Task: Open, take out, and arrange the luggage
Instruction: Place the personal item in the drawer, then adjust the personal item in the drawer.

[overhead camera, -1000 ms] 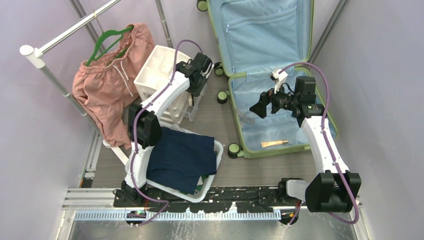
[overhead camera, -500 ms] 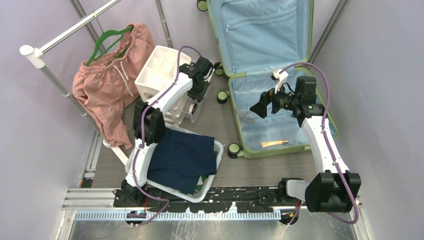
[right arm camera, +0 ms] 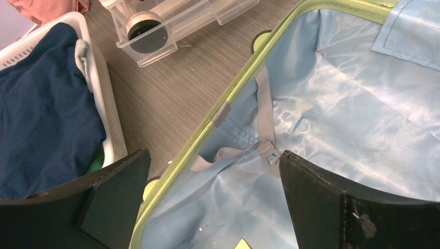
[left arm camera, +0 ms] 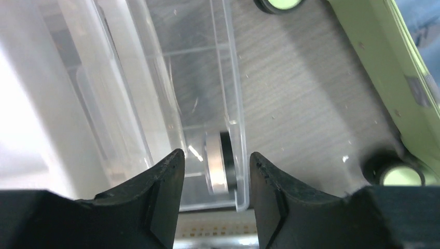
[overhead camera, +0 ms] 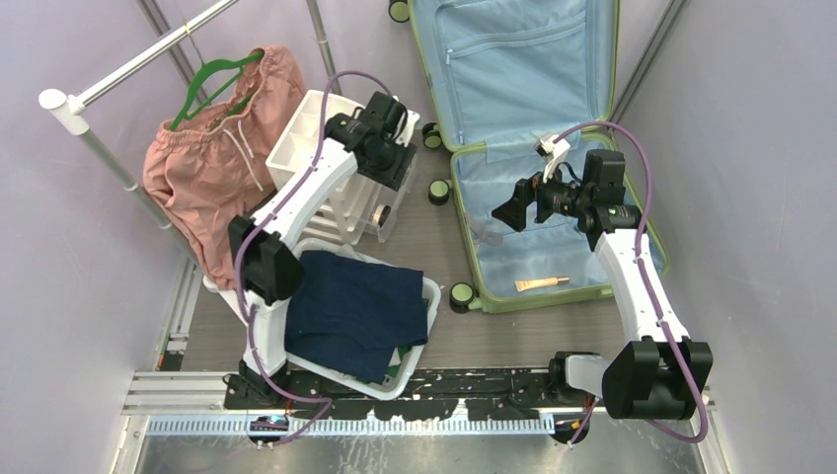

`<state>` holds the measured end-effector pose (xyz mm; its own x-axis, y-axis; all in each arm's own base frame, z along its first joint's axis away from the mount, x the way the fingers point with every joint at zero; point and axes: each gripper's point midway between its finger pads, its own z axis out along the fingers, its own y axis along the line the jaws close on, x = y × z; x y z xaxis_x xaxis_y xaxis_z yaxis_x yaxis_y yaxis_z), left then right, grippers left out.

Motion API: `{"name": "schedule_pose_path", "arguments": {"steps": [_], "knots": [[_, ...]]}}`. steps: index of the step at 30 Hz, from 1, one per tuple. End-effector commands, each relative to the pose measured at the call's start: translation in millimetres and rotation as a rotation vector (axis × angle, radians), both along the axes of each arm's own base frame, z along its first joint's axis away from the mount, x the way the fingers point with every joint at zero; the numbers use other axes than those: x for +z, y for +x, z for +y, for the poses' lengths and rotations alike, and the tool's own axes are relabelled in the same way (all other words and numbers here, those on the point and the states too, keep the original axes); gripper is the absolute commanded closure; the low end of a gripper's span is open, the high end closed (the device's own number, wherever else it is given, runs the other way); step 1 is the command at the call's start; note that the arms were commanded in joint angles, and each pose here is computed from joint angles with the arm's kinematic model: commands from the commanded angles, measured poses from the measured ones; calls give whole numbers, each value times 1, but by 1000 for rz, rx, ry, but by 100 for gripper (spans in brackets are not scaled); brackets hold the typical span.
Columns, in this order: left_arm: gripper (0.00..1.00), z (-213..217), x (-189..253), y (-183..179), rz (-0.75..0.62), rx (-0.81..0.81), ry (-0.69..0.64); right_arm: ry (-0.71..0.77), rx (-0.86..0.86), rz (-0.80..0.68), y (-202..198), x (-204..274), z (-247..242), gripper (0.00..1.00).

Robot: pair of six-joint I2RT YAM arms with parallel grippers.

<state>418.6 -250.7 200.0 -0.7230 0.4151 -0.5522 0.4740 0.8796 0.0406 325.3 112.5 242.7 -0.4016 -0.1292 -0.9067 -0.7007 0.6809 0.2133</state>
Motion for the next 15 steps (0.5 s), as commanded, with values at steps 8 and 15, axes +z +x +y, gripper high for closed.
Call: {"name": "schedule_pose_path", "arguments": {"steps": [8, 15], "knots": [[50, 13, -1, -56, 108, -28, -44, 40, 21, -74, 5, 28, 5, 0], [50, 17, -19, -45, 134, -7, 14, 43, 25, -66, 2, 27, 5, 0]]}}
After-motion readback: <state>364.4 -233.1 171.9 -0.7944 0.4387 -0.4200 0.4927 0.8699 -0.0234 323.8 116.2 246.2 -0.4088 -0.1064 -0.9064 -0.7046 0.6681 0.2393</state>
